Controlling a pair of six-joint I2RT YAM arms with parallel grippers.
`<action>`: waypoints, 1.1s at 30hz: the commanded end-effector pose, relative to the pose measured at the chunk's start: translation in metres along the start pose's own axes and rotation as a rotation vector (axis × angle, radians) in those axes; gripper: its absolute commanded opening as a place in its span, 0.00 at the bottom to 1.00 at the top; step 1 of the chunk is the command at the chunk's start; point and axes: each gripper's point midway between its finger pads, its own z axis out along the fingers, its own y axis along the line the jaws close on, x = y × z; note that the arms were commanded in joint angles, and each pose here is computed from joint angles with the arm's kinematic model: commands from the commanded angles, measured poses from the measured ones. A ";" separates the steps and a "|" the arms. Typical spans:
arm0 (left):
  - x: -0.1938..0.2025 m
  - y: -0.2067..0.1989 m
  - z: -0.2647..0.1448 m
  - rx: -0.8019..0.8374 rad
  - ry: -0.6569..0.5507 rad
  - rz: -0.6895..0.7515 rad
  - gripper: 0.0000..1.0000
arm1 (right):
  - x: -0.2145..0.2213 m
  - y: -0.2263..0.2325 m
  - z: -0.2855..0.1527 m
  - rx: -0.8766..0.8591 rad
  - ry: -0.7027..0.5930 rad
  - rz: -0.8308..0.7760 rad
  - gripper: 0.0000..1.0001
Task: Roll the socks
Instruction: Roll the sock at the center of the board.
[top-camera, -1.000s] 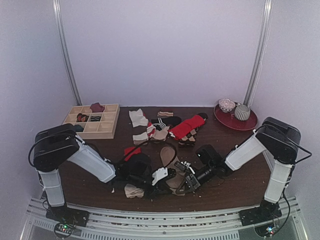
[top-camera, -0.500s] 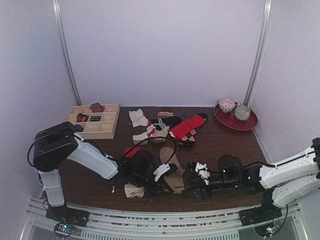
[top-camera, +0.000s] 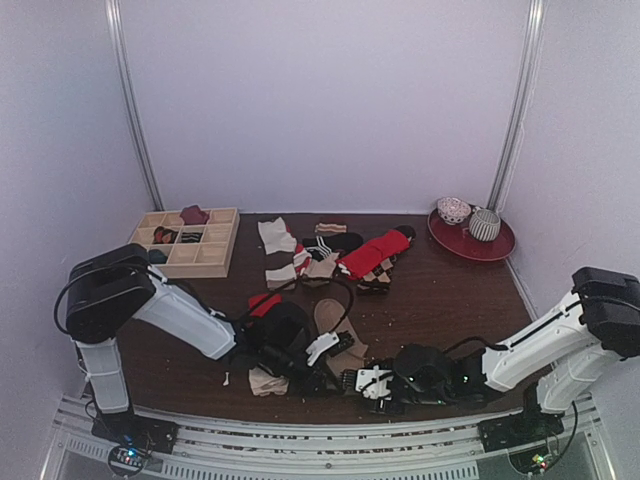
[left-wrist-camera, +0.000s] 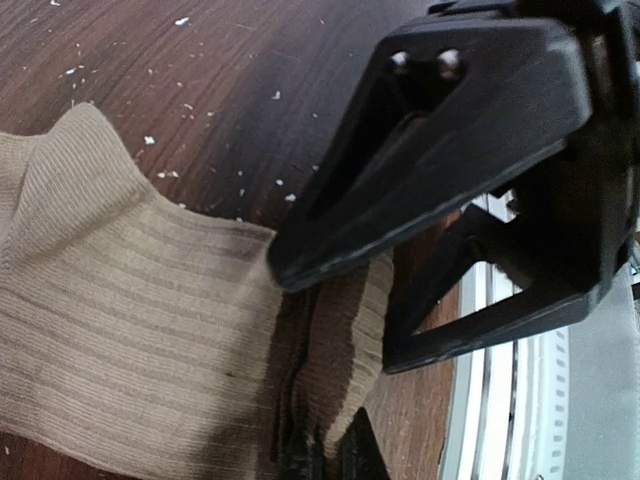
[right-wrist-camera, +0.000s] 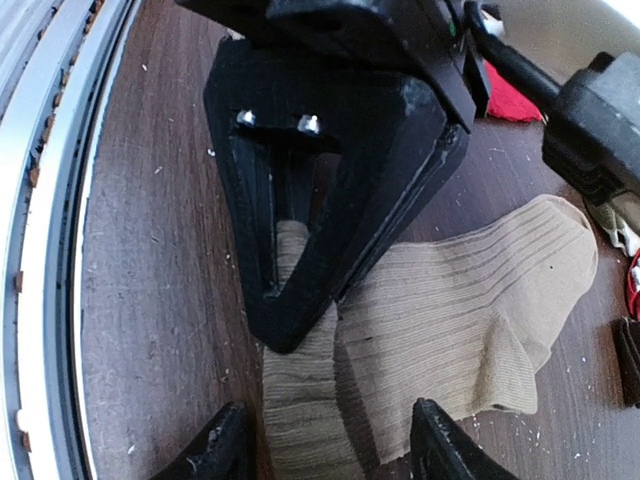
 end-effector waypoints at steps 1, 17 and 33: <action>0.107 0.019 -0.004 -0.074 0.312 -0.188 0.00 | 0.005 0.000 0.013 0.010 0.050 -0.039 0.53; 0.072 0.030 -0.021 -0.205 0.196 -0.036 0.22 | 0.040 0.021 0.018 -0.116 0.141 0.355 0.08; -0.046 -0.009 -0.068 -0.260 -0.316 0.542 0.38 | 0.037 0.050 0.012 -0.721 0.313 1.067 0.10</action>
